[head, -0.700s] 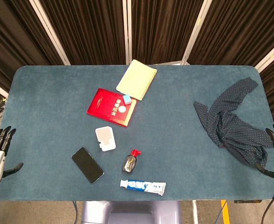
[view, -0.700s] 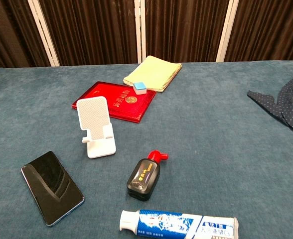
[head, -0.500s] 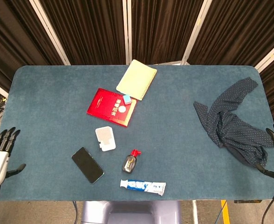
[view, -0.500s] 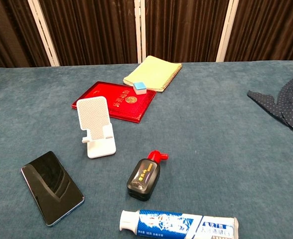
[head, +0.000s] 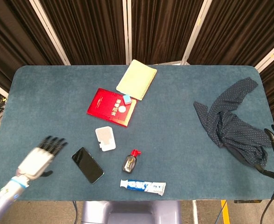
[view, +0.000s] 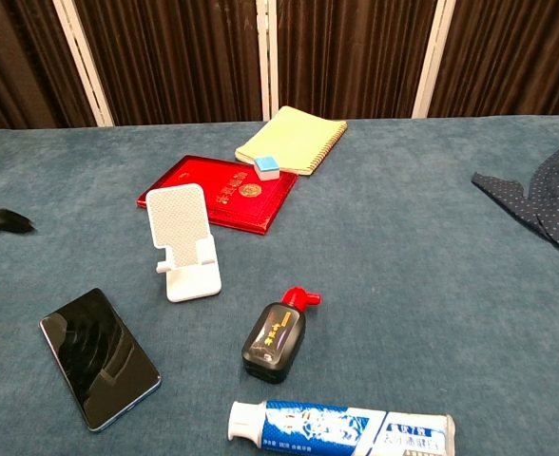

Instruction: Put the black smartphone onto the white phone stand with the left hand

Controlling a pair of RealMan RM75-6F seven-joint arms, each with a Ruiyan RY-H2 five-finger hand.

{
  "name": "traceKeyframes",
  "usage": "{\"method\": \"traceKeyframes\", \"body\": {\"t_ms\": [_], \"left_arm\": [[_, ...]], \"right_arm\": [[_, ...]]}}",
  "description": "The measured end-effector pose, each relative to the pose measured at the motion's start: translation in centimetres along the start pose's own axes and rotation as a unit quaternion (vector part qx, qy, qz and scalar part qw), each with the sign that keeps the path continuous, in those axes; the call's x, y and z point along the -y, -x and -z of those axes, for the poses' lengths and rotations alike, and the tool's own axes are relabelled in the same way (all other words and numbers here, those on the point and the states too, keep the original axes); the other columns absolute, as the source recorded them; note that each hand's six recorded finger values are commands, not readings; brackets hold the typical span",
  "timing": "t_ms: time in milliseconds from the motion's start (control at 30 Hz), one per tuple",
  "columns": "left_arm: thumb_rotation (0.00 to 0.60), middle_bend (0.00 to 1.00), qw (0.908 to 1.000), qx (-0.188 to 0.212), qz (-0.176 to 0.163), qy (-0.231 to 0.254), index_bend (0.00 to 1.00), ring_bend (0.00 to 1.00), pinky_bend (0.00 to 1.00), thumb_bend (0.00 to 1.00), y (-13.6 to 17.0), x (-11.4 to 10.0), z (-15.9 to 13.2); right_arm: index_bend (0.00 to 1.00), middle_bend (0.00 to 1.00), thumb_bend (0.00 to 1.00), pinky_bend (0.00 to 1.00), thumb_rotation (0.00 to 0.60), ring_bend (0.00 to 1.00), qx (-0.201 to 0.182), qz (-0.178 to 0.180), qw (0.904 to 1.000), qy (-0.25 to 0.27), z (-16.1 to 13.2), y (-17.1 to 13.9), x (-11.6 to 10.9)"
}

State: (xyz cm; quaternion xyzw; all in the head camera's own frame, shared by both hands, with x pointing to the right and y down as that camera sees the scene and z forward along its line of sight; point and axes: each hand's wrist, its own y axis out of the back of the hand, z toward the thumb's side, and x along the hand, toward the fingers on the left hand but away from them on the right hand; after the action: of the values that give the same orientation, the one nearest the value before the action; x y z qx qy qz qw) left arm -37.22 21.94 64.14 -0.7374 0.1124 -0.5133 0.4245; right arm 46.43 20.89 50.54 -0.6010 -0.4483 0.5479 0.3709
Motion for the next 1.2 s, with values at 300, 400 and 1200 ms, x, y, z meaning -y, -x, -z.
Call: {"method": "traceKeyframes", "body": {"t_ms": [300, 400, 1200], "left_arm": [[0.600, 0.06, 0.9966, 0.075, 0.023, -0.024, 0.14, 0.09, 0.13, 0.00, -4.6, 1.7, -2.1], [0.600, 0.09, 0.9952, 0.092, 0.020, -0.026, 0.15, 0.11, 0.16, 0.00, -5.4, 1.8, -3.0], [0.600, 0.21, 0.9896, 0.129, 0.034, -0.055, 0.28, 0.24, 0.26, 0.00, -7.8, 3.3, -6.3]], "right_arm": [[0.00, 0.00, 0.00, 0.00, 0.600, 0.00, 0.003, -0.008, 1.0000, -0.004, 0.0, 0.3, 0.4], [0.00, 0.00, 0.00, 0.00, 0.600, 0.00, 0.004, -0.008, 1.0000, -0.003, 0.0, 0.3, 0.4], [0.00, 0.00, 0.00, 0.00, 0.600, 0.00, 0.007, -0.013, 0.9999, 0.003, 0.3, 0.4, 0.5]]}}
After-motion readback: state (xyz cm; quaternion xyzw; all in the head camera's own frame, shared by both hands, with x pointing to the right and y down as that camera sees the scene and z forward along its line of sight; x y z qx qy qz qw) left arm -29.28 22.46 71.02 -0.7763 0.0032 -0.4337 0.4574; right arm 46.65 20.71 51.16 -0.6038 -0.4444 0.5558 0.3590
